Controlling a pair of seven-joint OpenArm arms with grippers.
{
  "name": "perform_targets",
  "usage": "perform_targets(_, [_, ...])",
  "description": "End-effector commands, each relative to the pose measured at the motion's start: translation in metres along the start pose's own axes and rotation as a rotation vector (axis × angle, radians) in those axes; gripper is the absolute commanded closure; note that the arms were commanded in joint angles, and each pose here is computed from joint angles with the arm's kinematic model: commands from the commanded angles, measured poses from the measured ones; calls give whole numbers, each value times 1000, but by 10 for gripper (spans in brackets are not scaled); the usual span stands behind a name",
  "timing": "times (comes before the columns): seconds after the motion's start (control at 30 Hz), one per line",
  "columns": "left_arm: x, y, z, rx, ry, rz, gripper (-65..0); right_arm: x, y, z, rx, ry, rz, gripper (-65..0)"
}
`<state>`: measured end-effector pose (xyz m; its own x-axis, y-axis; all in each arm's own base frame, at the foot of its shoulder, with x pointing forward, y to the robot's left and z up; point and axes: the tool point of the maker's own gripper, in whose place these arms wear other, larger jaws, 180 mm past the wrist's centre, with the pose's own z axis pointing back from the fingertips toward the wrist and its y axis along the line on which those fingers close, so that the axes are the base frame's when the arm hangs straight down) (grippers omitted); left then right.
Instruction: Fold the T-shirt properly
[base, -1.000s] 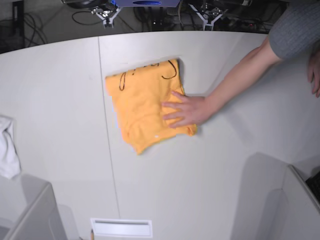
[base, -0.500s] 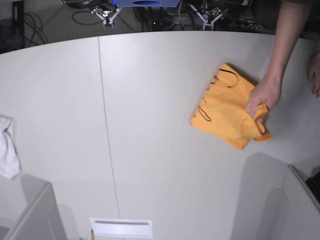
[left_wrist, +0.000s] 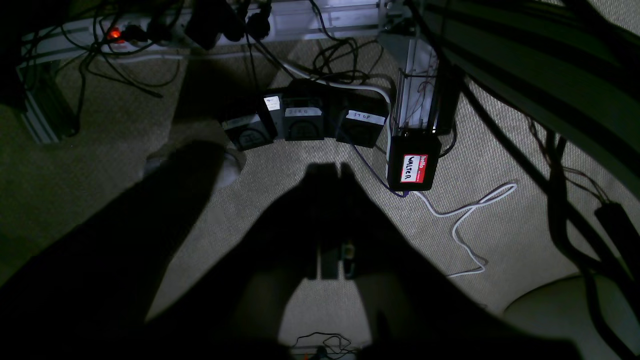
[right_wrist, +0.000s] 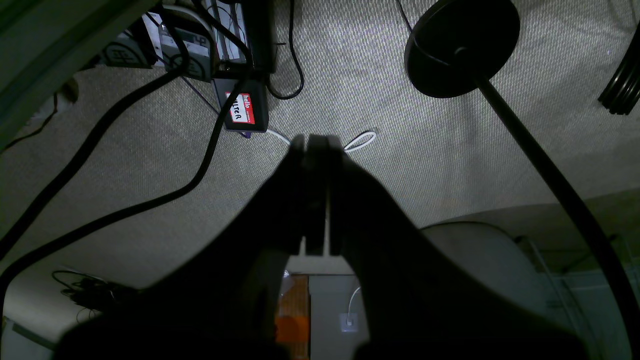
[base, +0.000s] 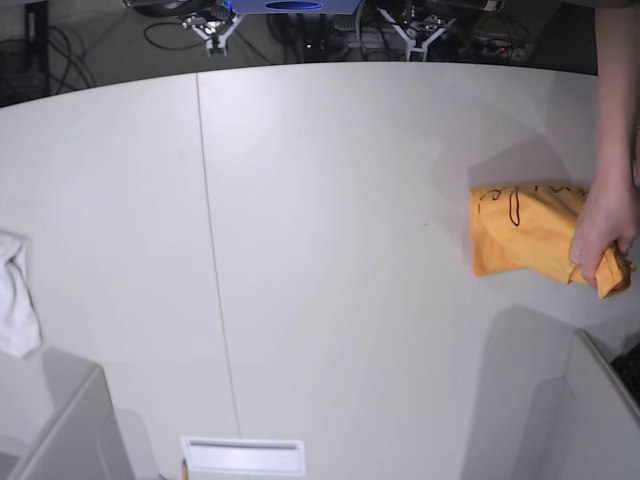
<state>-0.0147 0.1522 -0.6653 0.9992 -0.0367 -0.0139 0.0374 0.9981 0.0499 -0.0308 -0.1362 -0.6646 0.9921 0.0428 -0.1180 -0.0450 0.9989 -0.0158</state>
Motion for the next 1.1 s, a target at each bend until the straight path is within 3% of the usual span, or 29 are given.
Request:
perform_targets(0.0, [-2,2,0,8,4,-2,0,0,0,0,-2,1,-2,0])
perform_targets(1.07, [-2,2,0,8,4,-2,0,0,0,0,-2,1,-2,0])
